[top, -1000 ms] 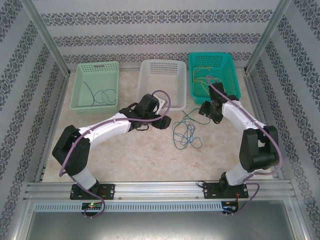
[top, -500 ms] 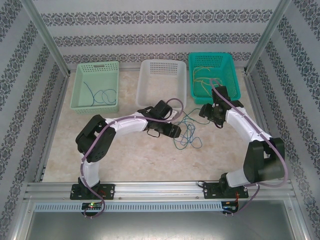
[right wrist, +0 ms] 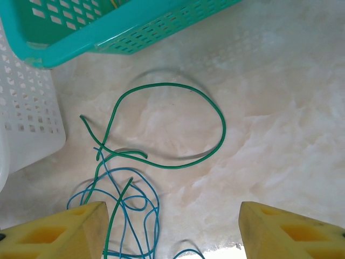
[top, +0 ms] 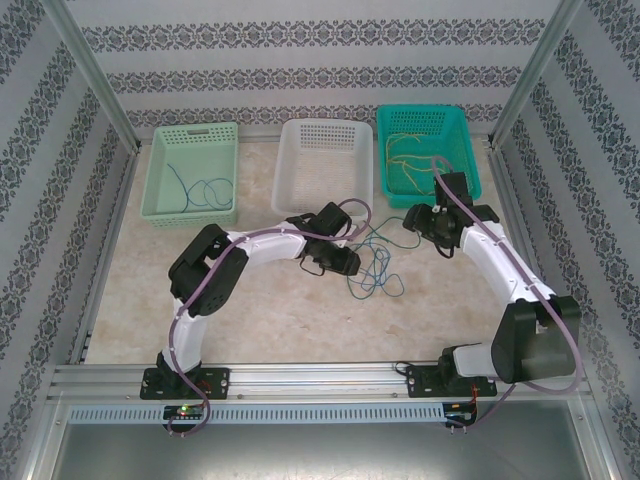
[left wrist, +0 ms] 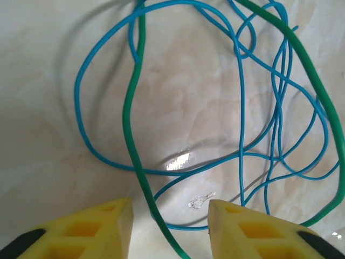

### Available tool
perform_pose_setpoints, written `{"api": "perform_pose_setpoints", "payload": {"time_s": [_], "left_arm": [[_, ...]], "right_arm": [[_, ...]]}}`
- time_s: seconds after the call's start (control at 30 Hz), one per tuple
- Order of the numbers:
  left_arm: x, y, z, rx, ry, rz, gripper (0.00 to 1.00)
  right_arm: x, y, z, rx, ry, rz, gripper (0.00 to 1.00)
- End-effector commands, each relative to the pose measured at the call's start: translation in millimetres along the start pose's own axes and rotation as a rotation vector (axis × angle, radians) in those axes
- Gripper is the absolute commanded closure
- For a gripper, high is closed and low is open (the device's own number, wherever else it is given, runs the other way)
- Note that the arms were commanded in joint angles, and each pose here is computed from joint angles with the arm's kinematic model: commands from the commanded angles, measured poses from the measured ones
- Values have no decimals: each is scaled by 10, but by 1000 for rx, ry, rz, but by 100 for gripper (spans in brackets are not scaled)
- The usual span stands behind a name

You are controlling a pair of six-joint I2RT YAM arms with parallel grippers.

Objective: Untangle the cables

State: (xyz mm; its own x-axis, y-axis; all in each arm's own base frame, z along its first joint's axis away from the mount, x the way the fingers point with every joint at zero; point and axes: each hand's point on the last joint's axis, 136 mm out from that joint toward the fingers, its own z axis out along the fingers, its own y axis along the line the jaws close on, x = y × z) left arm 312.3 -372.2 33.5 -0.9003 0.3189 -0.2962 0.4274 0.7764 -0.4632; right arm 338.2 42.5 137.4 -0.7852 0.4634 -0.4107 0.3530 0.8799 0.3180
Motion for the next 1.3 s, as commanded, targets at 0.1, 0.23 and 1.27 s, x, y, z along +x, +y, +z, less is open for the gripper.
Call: {"api": "perform_pose_setpoints", "payload": {"time_s": [0.1, 0.23, 1.27], "left_arm": [[99, 11, 10, -40, 42, 11, 83], [121, 59, -53, -73, 43, 26, 97], [-34, 74, -1397, -330, -208, 350, 100]], "right_arm": [[20, -63, -44, -6, -4, -6, 34], [18, -78, -41, -7, -2, -1, 34], [137, 1133, -473, -627, 87, -15, 32]]}}
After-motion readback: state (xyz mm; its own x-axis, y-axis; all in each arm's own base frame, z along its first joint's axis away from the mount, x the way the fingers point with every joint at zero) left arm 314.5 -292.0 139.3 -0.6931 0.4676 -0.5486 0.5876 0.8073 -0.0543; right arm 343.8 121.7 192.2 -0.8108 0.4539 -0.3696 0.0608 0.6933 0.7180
